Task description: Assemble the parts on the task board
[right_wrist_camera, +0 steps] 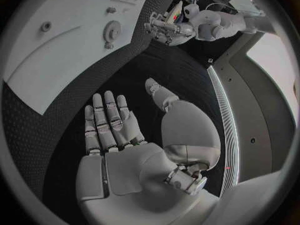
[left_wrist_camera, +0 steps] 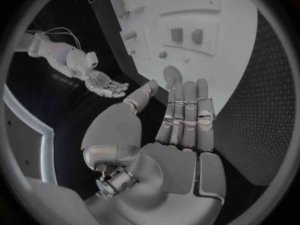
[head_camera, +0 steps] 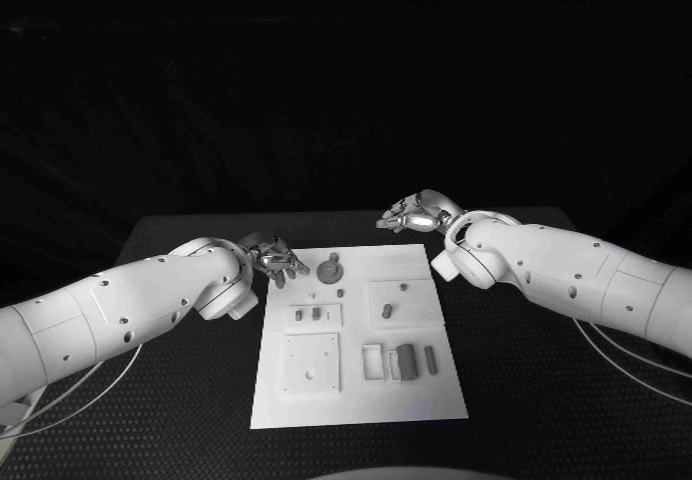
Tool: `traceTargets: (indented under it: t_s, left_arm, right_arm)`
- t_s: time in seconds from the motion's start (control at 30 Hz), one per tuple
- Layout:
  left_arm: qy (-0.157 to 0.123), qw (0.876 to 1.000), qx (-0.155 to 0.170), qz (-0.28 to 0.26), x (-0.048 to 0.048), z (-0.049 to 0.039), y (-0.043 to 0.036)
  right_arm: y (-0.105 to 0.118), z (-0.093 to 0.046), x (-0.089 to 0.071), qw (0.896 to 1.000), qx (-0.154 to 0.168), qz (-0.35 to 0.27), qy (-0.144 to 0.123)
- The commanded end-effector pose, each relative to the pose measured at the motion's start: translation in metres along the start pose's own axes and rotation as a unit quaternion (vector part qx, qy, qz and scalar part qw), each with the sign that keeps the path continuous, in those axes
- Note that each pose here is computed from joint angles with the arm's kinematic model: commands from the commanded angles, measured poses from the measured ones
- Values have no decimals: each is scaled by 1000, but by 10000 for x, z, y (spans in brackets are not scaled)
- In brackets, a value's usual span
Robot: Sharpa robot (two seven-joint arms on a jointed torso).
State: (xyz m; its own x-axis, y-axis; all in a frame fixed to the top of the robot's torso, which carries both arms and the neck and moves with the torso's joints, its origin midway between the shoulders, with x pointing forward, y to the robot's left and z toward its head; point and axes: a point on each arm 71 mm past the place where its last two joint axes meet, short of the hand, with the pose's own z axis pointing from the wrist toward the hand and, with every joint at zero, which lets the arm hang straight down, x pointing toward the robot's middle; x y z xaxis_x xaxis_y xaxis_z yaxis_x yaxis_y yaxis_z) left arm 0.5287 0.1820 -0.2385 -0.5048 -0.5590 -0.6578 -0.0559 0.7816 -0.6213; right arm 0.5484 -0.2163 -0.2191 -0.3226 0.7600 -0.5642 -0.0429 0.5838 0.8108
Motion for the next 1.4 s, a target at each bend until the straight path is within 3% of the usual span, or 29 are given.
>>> traceTargets:
  t_s: [0.03, 0.2, 0.37, 0.53, 0.7, 1.07, 1.4]
  left_arm:
    - [-29, 991, 118, 64, -10, 4, -205]
    - [-46, 973, 169, 150, 47, 59, -330]
    - [-54, 950, 216, 218, 187, 86, -448]
    - [-58, 929, 233, 282, 308, 109, -522]
    - [-57, 915, 248, 312, 379, 139, -558]
    - [-16, 902, 252, 350, 636, 177, -608]
    - [-13, 905, 229, 359, 626, 270, -601]
  right_arm:
    - [12, 6, 17, 1000, -5, 0, 6]
    - [-9, 13, -14, 1000, -3, -1, 0]
    - [-16, 28, -24, 1000, -3, -1, -2]
    - [-19, 31, -28, 1000, -3, 2, -3]
    - [-6, 35, -25, 1000, -4, 2, -2]
    - [69, 59, -71, 1000, -9, 0, -7]
    - [112, 61, -115, 1000, -15, -1, -15]
